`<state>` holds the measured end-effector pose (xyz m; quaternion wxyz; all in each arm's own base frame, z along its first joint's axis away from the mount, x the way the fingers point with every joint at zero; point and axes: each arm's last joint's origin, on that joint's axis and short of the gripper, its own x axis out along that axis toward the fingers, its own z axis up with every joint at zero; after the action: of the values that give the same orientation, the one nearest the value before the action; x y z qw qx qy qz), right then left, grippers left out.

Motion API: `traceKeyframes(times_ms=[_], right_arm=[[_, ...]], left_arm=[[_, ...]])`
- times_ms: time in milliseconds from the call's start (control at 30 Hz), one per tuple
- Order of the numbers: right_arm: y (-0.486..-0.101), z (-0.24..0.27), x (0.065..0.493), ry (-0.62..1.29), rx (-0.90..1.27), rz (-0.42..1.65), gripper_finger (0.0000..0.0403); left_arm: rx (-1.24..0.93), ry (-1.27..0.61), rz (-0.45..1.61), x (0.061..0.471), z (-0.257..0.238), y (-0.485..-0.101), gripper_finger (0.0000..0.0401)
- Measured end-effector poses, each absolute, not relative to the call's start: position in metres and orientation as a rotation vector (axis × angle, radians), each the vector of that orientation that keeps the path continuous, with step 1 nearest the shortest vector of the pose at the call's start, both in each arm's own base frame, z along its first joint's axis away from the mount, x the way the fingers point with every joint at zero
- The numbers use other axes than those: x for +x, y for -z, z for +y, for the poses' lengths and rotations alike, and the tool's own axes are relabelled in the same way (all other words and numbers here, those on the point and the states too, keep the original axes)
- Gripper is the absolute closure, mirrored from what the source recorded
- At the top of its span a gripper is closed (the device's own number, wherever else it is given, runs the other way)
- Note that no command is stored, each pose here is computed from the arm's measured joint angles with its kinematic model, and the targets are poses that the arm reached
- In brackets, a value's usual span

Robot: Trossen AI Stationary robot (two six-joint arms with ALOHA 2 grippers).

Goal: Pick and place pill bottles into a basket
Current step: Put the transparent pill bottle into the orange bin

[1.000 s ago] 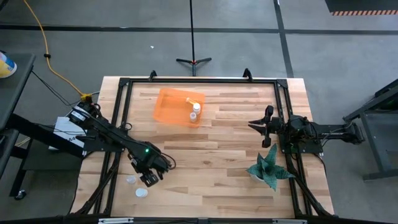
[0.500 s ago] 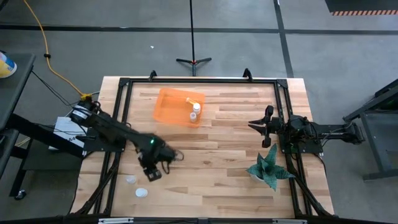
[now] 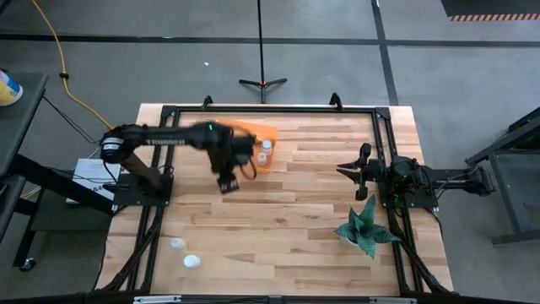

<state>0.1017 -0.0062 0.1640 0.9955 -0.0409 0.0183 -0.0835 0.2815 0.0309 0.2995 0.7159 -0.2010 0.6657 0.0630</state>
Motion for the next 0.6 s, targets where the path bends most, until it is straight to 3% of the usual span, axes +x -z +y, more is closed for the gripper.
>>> traceKeyframes(times_ms=[300, 600], right_arm=[[-0.164, -0.006, 0.102, 0.167, -0.096, 0.038, 0.035], [-0.164, -0.006, 0.102, 0.166, -0.096, 0.038, 0.0356]], left_arm=[[-0.477, -0.279, 1.334, 0.267, 0.117, -0.312, 0.0228], [-0.547, -0.363, 1.411, 0.27, 0.18, -0.269, 0.0226]])
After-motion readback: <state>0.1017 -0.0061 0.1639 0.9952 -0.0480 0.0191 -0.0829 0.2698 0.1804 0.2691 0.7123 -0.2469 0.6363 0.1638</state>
